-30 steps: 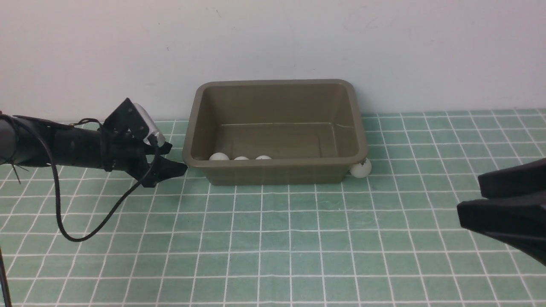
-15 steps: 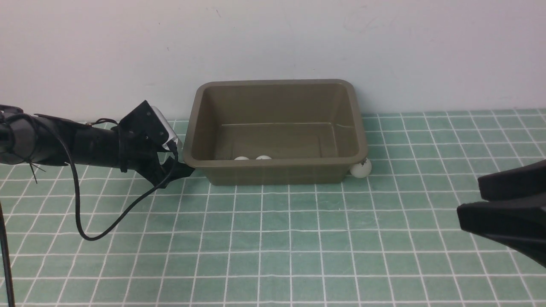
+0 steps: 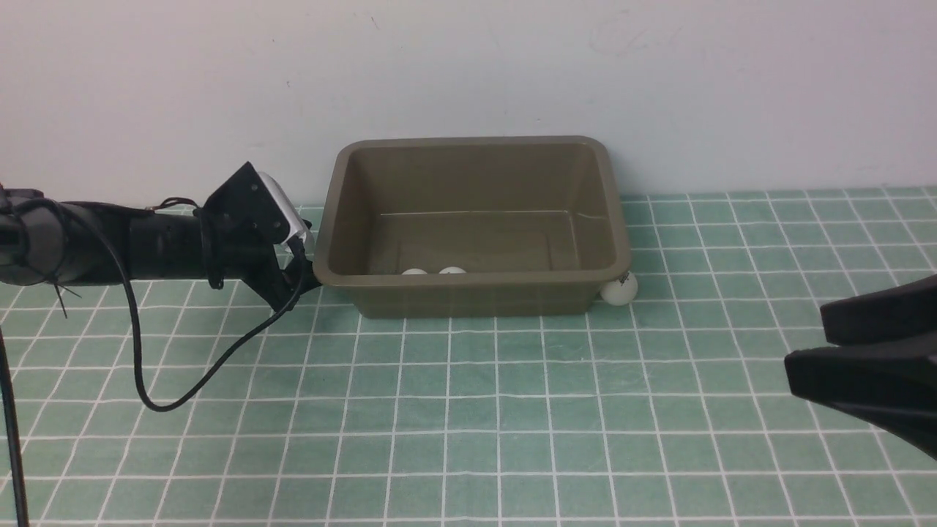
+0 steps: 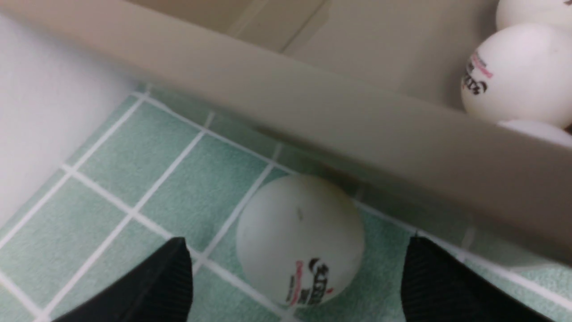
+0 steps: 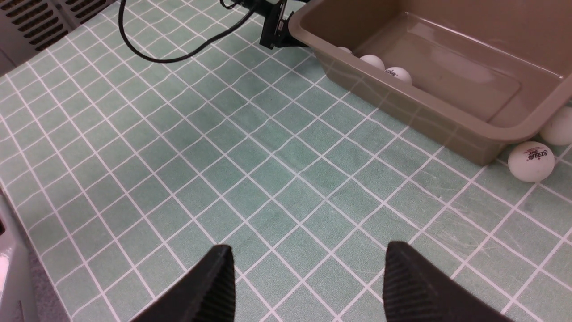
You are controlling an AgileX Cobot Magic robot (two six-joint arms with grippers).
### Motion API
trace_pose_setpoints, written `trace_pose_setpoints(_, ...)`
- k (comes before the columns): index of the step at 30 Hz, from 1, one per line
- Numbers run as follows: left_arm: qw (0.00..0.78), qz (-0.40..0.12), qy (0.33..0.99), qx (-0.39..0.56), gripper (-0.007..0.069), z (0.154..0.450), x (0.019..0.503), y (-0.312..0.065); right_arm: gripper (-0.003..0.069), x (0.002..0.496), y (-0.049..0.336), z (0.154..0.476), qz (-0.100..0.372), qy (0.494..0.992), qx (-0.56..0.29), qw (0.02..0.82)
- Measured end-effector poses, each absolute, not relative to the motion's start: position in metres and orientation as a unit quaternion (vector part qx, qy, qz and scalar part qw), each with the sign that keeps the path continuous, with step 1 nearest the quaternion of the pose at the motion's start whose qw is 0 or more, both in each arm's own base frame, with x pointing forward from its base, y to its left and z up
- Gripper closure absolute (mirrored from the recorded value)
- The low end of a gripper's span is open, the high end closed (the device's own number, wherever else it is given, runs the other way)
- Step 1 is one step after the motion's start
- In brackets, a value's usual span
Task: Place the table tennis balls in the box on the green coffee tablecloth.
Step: 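Reach for and grasp a ping pong ball on the table beside the basket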
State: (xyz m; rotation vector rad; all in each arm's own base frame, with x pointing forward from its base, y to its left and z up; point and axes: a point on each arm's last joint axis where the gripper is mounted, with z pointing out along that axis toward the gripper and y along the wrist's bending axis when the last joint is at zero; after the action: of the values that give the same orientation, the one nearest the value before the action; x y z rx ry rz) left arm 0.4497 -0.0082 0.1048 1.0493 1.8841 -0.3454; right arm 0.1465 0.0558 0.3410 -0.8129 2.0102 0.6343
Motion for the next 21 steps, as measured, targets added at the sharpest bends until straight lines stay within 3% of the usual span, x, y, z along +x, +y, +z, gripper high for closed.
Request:
trace_pose_setpoints(17,0.481,-0.135,0.750,0.434,0.0060,0.091,0.453,-0.009,0.0251,0.146,0.056,0.341,0.256,0.805,-0.327,0.424)
trace_pose_setpoints(21,0.489,-0.136,0.744,0.435,0.0120,0.092,0.453,-0.010,0.0251,0.145,0.057,0.341,0.259,0.805,-0.329,0.421)
